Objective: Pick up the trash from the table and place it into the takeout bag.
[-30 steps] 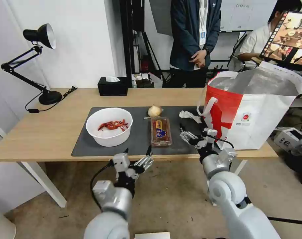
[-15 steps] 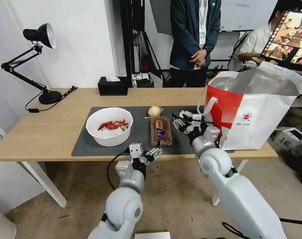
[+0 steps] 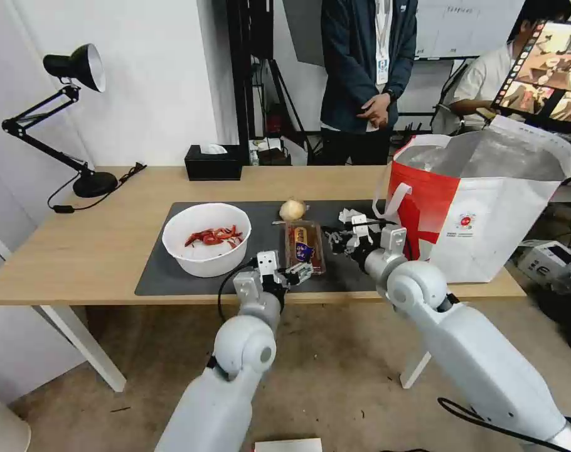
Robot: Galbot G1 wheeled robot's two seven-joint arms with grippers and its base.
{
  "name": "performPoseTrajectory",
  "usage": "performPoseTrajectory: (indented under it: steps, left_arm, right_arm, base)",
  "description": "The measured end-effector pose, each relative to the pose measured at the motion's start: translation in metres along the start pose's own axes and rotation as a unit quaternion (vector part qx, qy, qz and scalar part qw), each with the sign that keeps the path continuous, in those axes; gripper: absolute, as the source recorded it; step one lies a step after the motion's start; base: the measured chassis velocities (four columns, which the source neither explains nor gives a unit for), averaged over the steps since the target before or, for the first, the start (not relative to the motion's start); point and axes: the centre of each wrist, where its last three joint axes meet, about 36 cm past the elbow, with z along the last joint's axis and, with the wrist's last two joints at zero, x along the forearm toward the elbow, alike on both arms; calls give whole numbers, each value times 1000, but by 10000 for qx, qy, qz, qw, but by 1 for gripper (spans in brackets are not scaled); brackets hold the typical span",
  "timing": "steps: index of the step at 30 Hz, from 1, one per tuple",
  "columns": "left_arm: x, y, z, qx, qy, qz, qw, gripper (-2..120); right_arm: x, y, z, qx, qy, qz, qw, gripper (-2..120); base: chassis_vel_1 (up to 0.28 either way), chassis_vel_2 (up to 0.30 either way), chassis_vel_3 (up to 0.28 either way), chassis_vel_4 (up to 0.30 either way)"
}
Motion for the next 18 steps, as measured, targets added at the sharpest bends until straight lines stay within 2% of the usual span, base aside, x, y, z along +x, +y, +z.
performPoseTrajectory:
  steps: [8, 12, 18]
  left_arm:
    - [-27, 16, -31, 89, 470, 100, 9988, 100]
    - [-41, 24, -39, 83, 624, 96, 9980, 100]
    - [-49, 29, -43, 62, 777, 96, 9969, 100]
  right_arm:
    - [-3, -5, 3, 79, 50, -106, 9999, 0]
    - [-8, -10, 5, 33, 127, -124, 9998, 0]
    - [-19, -14, 3, -64, 302, -125, 9994, 0]
  base:
    - [0, 0, 0, 0]
    - [0, 0, 0, 0]
    - [0, 0, 0, 0]
